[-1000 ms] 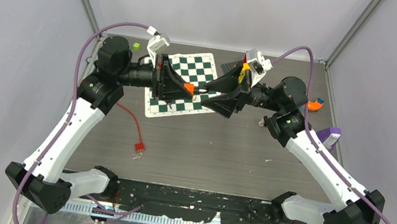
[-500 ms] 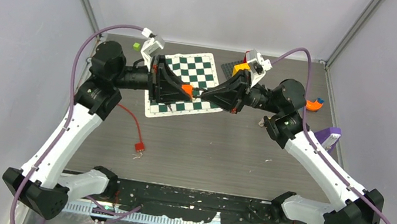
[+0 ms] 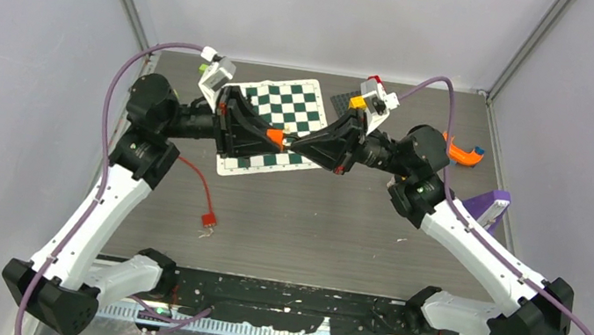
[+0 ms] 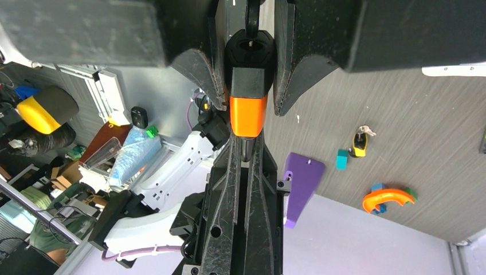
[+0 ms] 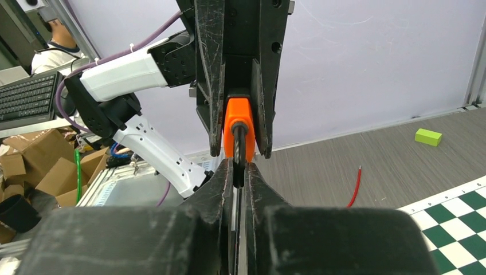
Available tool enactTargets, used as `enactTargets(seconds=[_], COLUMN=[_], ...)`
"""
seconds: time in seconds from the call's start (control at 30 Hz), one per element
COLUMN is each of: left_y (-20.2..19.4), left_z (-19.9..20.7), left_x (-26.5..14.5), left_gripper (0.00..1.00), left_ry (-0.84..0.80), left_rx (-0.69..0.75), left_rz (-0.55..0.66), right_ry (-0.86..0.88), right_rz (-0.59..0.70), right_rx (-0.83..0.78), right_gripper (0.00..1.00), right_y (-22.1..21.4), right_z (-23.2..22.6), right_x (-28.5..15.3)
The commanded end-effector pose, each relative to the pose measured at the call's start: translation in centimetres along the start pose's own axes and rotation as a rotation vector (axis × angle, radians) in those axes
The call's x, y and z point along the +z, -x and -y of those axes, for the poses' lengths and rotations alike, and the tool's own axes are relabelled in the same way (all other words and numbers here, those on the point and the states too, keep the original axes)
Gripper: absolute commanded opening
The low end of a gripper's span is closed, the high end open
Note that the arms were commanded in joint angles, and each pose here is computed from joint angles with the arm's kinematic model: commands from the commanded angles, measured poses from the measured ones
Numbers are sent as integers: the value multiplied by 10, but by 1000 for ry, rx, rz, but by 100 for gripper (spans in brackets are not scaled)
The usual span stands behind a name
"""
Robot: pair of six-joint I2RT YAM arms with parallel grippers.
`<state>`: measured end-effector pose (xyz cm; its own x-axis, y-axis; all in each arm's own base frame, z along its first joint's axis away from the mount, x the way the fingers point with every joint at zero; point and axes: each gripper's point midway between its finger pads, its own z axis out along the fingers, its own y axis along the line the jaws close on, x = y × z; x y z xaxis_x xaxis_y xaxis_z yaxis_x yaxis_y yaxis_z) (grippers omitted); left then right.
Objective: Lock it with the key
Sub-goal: Lock the lock.
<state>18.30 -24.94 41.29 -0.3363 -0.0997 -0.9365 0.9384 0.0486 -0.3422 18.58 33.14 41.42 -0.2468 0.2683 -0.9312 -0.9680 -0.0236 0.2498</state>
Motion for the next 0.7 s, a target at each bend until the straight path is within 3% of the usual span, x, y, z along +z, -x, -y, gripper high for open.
enactTargets(seconds=[0.0, 0.6, 0.67], left_y=[6, 1, 0], left_z=[5, 5, 2], left_x=[7, 27, 25], left_gripper=[0, 0, 0], left_ry=[-29, -9, 21], left_rx=[43, 47, 42], left_rz=[31, 53, 44], right_ry=[34, 2, -36], right_rz=[32, 27, 50], right_rx=[-28, 23, 22], right_gripper=[5, 5, 10], right_y=[8, -10, -1], right_z=[-16, -22, -18], right_x=[18, 33, 25])
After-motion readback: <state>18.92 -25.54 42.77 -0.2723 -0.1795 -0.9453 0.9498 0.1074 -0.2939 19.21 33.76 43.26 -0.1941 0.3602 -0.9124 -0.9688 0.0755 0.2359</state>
